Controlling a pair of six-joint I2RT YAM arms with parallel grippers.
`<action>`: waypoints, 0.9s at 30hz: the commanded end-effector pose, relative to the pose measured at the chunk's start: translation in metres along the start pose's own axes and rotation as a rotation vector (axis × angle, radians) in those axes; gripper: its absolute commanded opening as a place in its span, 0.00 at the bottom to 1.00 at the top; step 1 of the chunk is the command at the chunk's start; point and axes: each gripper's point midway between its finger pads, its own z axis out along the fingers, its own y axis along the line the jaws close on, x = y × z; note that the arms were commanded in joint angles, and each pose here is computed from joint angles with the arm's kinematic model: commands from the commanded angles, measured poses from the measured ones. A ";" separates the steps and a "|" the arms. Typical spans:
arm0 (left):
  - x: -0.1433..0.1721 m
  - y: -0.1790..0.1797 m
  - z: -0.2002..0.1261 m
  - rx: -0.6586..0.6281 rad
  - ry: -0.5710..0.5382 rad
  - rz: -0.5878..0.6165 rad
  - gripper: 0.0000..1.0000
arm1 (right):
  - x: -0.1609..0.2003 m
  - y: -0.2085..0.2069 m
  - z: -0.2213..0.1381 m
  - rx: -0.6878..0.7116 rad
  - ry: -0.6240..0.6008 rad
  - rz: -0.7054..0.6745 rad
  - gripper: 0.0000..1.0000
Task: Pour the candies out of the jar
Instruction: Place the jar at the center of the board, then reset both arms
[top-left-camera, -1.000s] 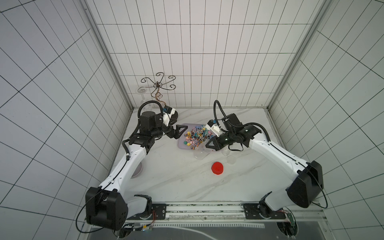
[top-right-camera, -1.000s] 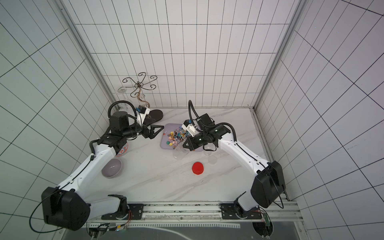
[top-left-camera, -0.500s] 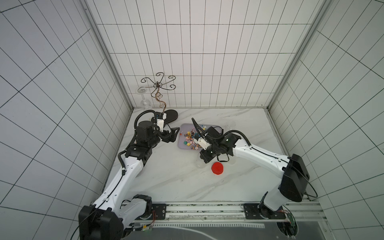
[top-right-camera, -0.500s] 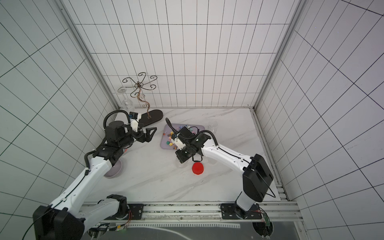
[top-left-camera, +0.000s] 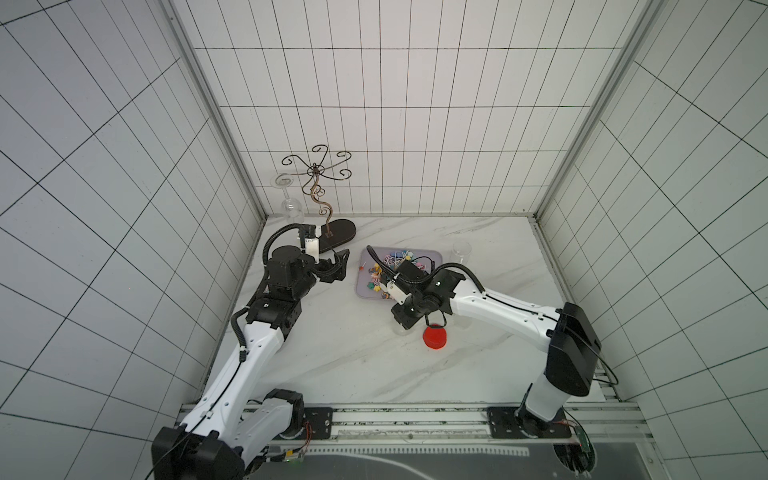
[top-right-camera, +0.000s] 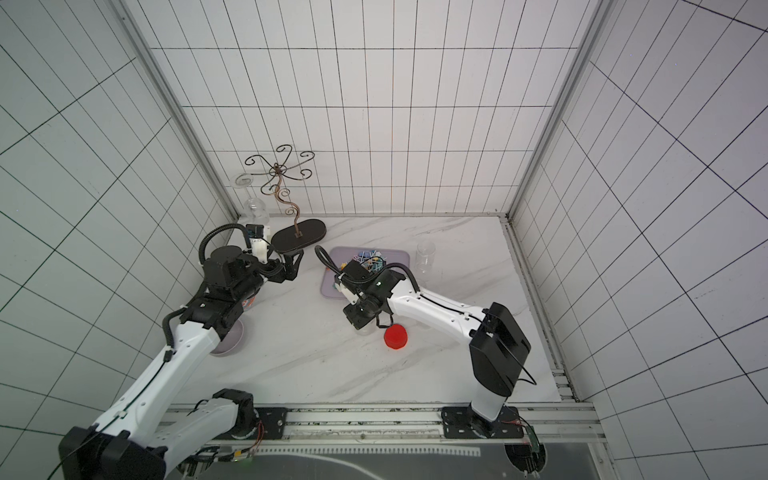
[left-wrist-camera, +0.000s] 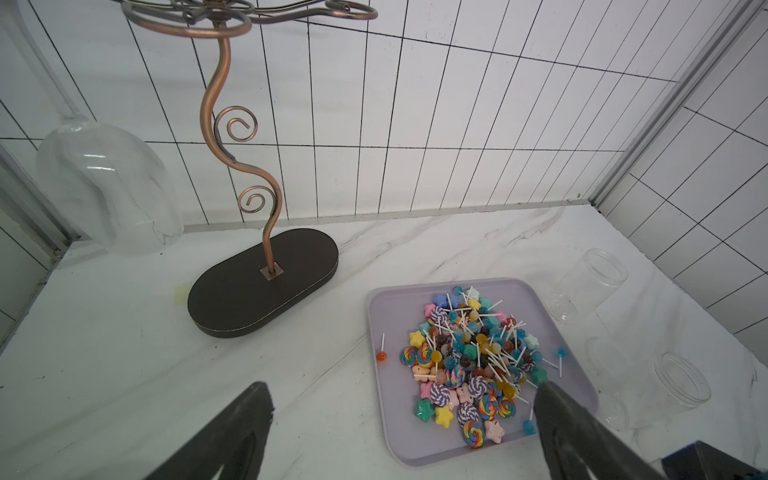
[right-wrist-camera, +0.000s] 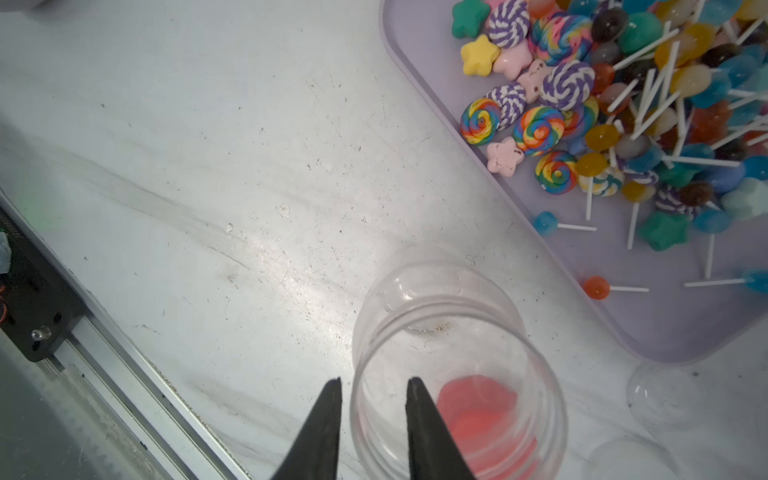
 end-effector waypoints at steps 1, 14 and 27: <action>-0.005 0.006 -0.003 -0.035 -0.040 -0.026 0.97 | -0.024 0.001 -0.025 0.031 -0.054 -0.014 0.34; -0.016 0.011 -0.007 -0.068 -0.097 -0.009 0.97 | -0.080 -0.020 -0.097 0.082 -0.275 0.001 0.53; -0.005 0.034 -0.006 -0.180 -0.238 0.136 0.97 | -0.101 -0.136 -0.186 0.136 -0.575 0.243 0.99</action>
